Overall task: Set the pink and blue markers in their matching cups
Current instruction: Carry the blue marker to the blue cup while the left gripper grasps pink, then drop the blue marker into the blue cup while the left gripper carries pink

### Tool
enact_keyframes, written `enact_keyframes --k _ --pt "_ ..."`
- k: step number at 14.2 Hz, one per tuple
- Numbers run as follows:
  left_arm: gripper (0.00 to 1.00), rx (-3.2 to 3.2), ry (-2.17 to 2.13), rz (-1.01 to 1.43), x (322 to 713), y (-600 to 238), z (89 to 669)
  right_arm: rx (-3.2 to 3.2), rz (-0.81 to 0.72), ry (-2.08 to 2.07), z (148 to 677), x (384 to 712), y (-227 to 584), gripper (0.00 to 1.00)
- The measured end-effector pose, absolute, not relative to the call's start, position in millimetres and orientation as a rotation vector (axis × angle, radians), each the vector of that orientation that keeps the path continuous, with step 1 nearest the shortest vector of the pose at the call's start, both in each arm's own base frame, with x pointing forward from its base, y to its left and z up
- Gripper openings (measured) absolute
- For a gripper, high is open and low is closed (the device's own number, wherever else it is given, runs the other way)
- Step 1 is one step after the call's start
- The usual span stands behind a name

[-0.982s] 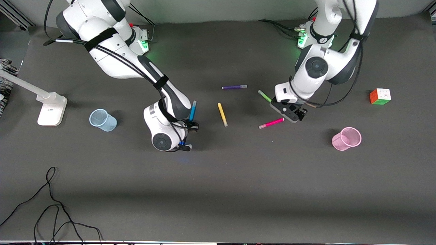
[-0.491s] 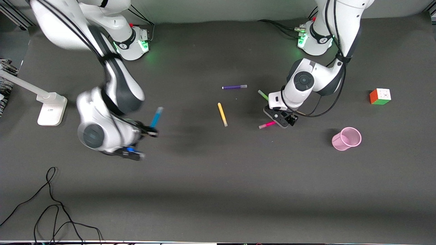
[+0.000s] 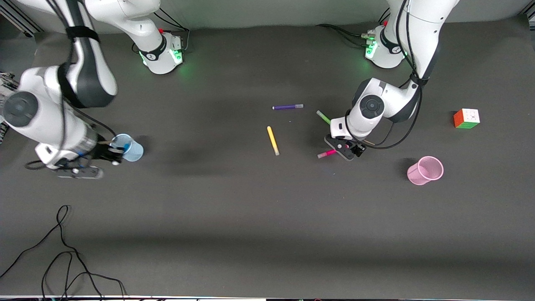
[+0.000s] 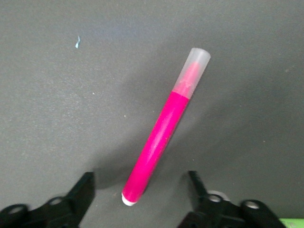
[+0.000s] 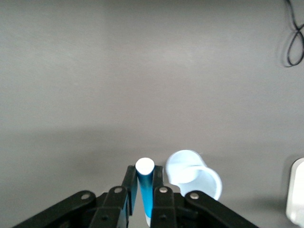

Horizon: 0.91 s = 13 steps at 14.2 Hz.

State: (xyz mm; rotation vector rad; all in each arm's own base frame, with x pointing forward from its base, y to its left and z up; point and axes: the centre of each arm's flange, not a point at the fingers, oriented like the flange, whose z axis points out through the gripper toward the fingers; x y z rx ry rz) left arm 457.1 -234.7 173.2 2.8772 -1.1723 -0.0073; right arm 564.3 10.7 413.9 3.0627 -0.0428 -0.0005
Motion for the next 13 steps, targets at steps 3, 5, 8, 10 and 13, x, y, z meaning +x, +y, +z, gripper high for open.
enact_keyframes --k 3,5,8,10,13 --pt "0.65 2.878 -1.17 0.0 460.1 -235.3 173.9 3.052 0.097 0.037 384.8 526.3 -15.8 0.17" --pt "0.43 2.882 -1.163 0.011 463.5 -234.2 176.0 3.05 0.152 0.096 368.2 513.2 -19.4 0.17" --pt "0.18 2.887 -1.15 0.016 465.8 -233.1 177.2 3.035 0.225 0.164 351.9 504.4 -40.3 0.17" --pt "0.18 2.895 -1.125 0.025 468.2 -234.1 179.2 3.031 0.26 0.176 343.7 499.5 -46.8 0.17" --pt "0.18 2.929 -1.019 0.098 491.8 -237.3 203.5 3.03 0.282 0.188 332.7 493.8 -43.8 0.17"
